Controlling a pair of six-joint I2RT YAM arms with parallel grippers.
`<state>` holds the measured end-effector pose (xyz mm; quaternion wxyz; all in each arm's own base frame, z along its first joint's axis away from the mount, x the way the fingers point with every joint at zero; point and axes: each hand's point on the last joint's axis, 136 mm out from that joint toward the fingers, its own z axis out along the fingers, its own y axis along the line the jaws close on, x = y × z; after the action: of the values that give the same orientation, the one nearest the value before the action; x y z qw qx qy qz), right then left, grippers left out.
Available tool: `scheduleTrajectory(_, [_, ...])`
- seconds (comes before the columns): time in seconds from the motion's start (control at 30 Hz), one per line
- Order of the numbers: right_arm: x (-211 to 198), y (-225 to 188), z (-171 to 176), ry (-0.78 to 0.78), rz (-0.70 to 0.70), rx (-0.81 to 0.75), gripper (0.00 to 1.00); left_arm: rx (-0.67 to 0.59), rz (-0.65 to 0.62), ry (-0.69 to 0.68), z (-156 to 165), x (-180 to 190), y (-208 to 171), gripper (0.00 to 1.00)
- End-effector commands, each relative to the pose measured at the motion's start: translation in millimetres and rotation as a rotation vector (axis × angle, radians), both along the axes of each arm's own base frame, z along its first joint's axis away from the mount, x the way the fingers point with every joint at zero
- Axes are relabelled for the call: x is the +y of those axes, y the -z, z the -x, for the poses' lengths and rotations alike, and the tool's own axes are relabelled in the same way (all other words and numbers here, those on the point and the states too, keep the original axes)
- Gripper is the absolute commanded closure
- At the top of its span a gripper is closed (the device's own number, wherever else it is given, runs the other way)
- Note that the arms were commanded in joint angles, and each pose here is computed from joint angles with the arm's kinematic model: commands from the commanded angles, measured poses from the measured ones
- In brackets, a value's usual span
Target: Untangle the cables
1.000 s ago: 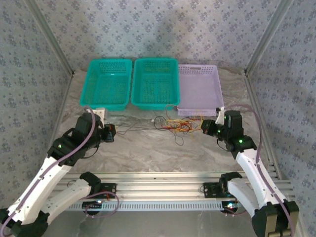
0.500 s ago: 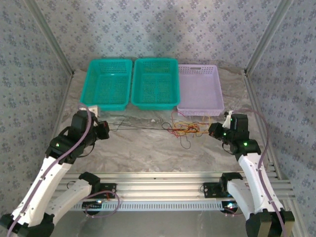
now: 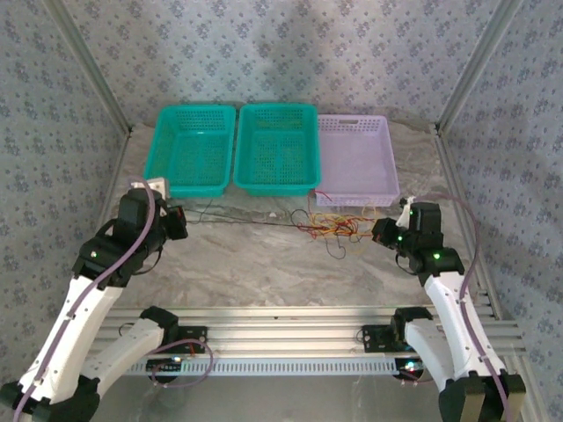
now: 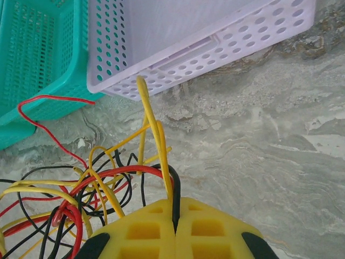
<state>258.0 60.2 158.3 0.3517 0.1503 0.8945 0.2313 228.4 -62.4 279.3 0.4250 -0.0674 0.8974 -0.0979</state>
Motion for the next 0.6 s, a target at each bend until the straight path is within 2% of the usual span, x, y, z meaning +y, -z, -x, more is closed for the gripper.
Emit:
scheduleTrajectory(0.0, [-24.2, 22.5, -1.4, 0.08, 0.141, 0.056, 0.94, -0.096, -0.078, -0.175, -2.8, 39.4, -28.9, 1.0])
scheduleTrajectory(0.23, [7.7, 10.4, -1.6, -0.049, 0.129, -0.013, 0.53, -0.033, 0.035, -0.088, -16.3, 7.9, -9.8, 1.0])
scheduleTrajectory(0.33, [35.5, 1.3, -1.5, -0.167, 0.082, -0.048, 0.43, 0.011, 0.101, -0.049, -21.1, -8.4, 8.8, 1.0])
scheduleTrajectory(0.43, [84.8, -15.7, 5.1, -0.355, 0.023, -0.122, 0.34, 0.049, 0.156, -0.019, -24.5, -22.0, 24.0, 1.0])
scheduleTrajectory(0.57, [143.2, -27.2, 14.8, -0.548, 0.045, -0.176, 0.28, 0.066, 0.201, 0.007, -26.2, -32.8, 32.3, 1.0])
